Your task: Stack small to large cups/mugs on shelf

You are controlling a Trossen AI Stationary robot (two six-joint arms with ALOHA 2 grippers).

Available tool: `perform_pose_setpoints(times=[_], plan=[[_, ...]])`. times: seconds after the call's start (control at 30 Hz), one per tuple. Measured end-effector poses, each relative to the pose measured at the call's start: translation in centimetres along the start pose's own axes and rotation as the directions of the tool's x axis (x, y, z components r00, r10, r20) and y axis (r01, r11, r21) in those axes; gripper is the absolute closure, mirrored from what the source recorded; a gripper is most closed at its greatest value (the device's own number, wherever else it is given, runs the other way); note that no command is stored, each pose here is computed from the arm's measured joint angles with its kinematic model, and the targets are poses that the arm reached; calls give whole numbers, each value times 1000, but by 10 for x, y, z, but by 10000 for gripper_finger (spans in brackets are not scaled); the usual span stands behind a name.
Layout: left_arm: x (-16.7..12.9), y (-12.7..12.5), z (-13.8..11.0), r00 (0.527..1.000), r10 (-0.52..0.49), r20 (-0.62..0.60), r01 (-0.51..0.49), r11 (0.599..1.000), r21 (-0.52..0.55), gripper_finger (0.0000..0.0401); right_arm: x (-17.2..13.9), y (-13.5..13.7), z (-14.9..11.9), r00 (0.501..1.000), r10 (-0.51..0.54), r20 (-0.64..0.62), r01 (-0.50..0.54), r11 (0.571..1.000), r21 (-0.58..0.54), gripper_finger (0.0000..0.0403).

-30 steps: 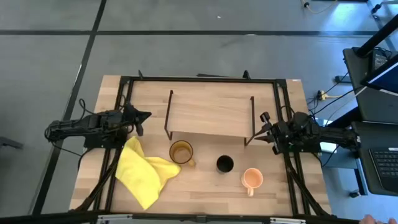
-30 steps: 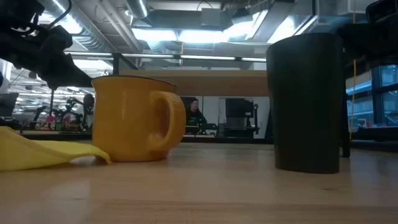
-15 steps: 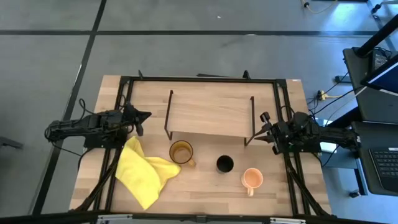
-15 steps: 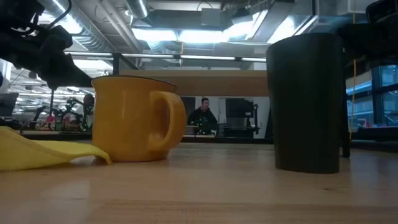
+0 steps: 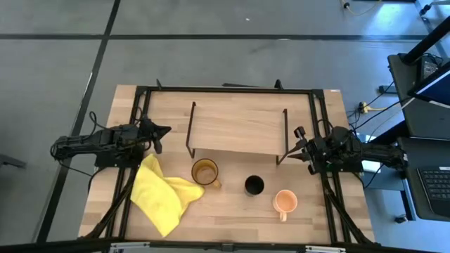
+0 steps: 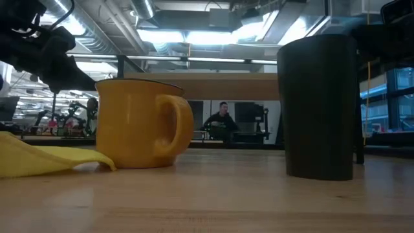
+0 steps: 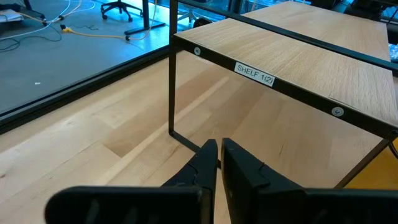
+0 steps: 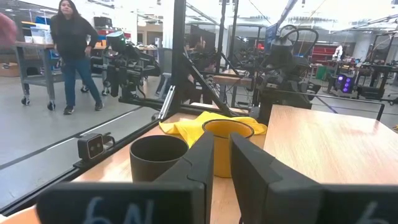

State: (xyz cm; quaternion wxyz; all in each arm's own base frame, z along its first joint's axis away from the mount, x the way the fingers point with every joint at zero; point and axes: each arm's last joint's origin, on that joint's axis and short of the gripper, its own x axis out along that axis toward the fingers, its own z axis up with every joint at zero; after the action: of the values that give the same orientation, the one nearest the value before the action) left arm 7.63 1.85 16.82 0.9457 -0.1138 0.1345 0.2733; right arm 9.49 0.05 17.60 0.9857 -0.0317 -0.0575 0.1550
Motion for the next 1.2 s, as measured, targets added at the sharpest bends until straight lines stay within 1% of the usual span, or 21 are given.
perform_pose_setpoints(times=[0.37, 0.4, 0.47, 0.5, 0.57, 0.6, 0.63, 0.73, 0.83, 0.87, 0.93, 1.0, 1.03, 1.13, 1.2], plan=[[0, 0, 0, 1000, 0, 0, 0, 1000, 0, 385, 0, 0, 0, 1000, 0, 0, 0, 1000, 0, 350], [0, 0, 0, 1000, 13, 4, -13, 1000, 1, 385, 0, 0, 0, 1000, 0, 0, 0, 1000, 1, 350], [0, 4, 1, 988, 148, 45, -150, 988, 44, 385, 0, 0, 0, 1000, 0, 0, 0, 1000, 2, 350], [-1, 6, 2, 975, 214, 66, -219, 971, 91, 385, 0, 0, 0, 1000, 0, 0, 0, 1000, 0, 350], [-2, 9, 3, 942, 321, 103, -335, 923, 191, 385, 0, 0, 0, 1000, 0, 0, 0, 1000, 1, 350], [-2, 11, 4, 921, 369, 122, -387, 903, 186, 385, 0, 0, 0, 1000, 0, 0, 0, 1000, 2, 350], [-2, 11, 5, 910, 394, 134, -412, 897, 162, 385, 0, 0, 0, 1000, 0, 0, 0, 1000, 2, 350], [-1, 11, 7, 905, 393, 160, -410, 907, 91, 385, 0, 0, 0, 1000, 0, 0, 0, 1000, 0, 350], [-1, 9, 8, 918, 359, 166, -373, 926, 62, 385, 0, 0, 0, 1000, 0, -2, 0, 1000, 2, 350], [-1, 8, 10, 926, 333, 178, -341, 940, 15, 385, 0, 0, -1, 1000, 0, -4, 0, 1000, 2, 350], [-1, 4, 16, 948, 238, 211, -213, 967, -138, 385, 0, 0, -1, 1000, 0, -11, 0, 1000, 7, 350], [-2, 1, 22, 955, 160, 250, -93, 961, -259, 385, 0, 0, -1, 1000, 1, -11, 0, 1000, 7, 350], [-2, 0, 24, 951, 147, 271, -69, 958, -278, 385, 0, 0, -1, 1000, 1, -12, -1, 1000, 6, 350], [-4, 2, 28, 929, 202, 309, -117, 955, -273, 385, 0, 0, -1, 1000, 1, -12, 0, 1000, 7, 350], [-4, 1, 30, 924, 204, 324, -102, 947, -305, 385, 0, 0, -1, 1000, 0, -12, 0, 1000, 6, 350]])
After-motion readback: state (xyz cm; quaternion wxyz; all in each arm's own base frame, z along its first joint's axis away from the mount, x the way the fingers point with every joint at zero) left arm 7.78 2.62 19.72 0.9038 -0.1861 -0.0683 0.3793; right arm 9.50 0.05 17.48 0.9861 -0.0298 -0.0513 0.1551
